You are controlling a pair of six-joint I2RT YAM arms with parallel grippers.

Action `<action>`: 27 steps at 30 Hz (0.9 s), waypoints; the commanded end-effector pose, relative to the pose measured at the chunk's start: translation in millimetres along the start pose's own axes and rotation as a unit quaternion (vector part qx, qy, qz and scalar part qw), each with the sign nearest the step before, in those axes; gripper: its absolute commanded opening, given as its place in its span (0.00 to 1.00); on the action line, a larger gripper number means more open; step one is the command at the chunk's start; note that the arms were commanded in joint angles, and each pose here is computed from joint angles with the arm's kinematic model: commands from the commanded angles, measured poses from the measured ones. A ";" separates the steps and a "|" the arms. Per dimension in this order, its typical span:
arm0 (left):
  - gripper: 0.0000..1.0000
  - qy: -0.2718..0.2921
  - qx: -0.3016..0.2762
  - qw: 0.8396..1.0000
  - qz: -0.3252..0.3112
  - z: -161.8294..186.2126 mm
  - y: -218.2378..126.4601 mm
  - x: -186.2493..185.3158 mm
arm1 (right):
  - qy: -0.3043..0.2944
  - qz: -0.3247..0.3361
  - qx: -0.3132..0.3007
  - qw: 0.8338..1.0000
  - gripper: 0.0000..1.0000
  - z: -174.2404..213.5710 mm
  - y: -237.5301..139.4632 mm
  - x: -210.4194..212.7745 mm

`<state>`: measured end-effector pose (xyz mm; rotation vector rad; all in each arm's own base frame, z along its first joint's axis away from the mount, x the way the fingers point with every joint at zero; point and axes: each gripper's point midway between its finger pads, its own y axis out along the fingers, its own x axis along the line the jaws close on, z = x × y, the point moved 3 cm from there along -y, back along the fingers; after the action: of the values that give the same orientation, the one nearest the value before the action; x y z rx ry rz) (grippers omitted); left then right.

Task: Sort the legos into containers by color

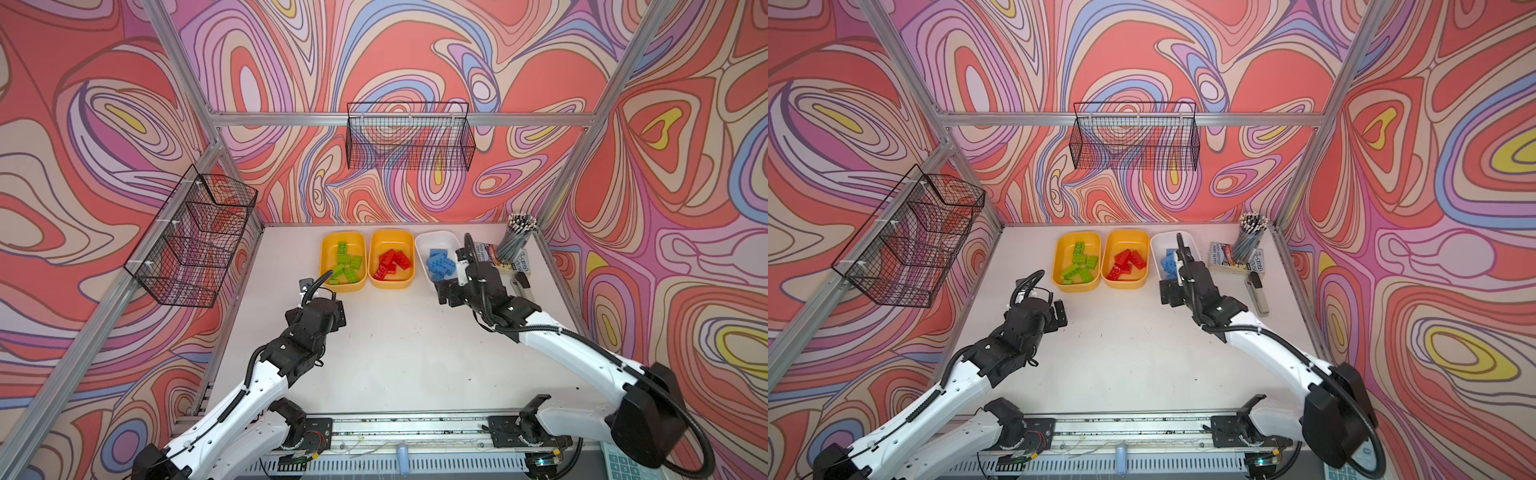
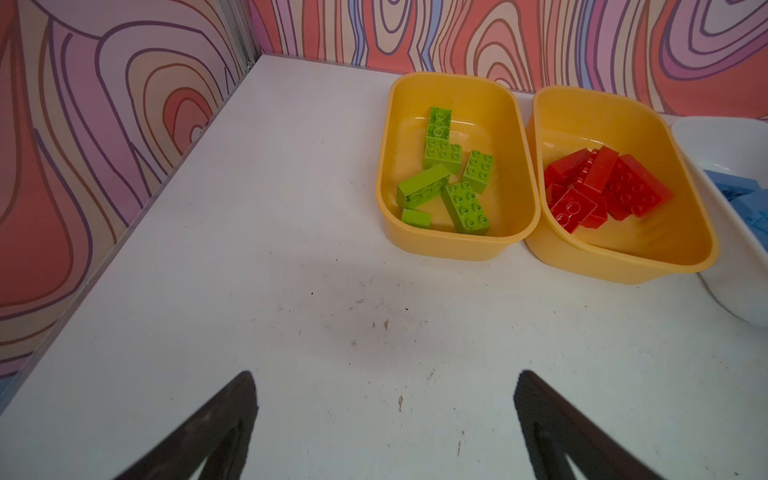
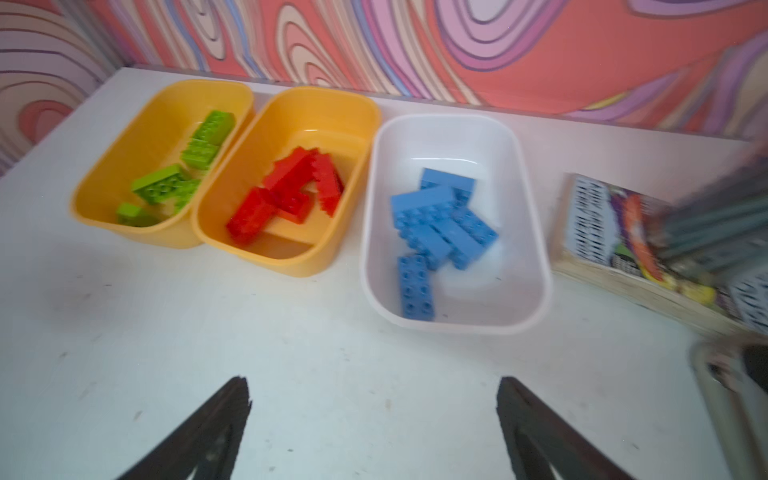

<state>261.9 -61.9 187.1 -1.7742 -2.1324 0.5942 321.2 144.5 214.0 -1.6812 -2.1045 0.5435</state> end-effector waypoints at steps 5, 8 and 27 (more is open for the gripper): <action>1.00 0.066 -0.133 0.987 -0.067 -48.1 24.0 3.9 | 0.071 0.173 -0.059 0.981 0.98 9.4 -9.3 -97.0; 1.00 0.057 -0.124 0.988 -0.078 -43.4 38.3 23.2 | 0.077 0.157 -0.109 0.978 0.98 16.2 -7.9 -102.7; 1.00 0.004 -0.125 0.989 -0.074 2.0 100.9 79.9 | 0.029 0.192 -0.172 0.966 0.98 40.7 57.0 -135.6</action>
<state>323.7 35.1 116.6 -1.6075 -2.3525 0.3745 361.0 17.0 129.8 -2.2705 -1.8316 0.3250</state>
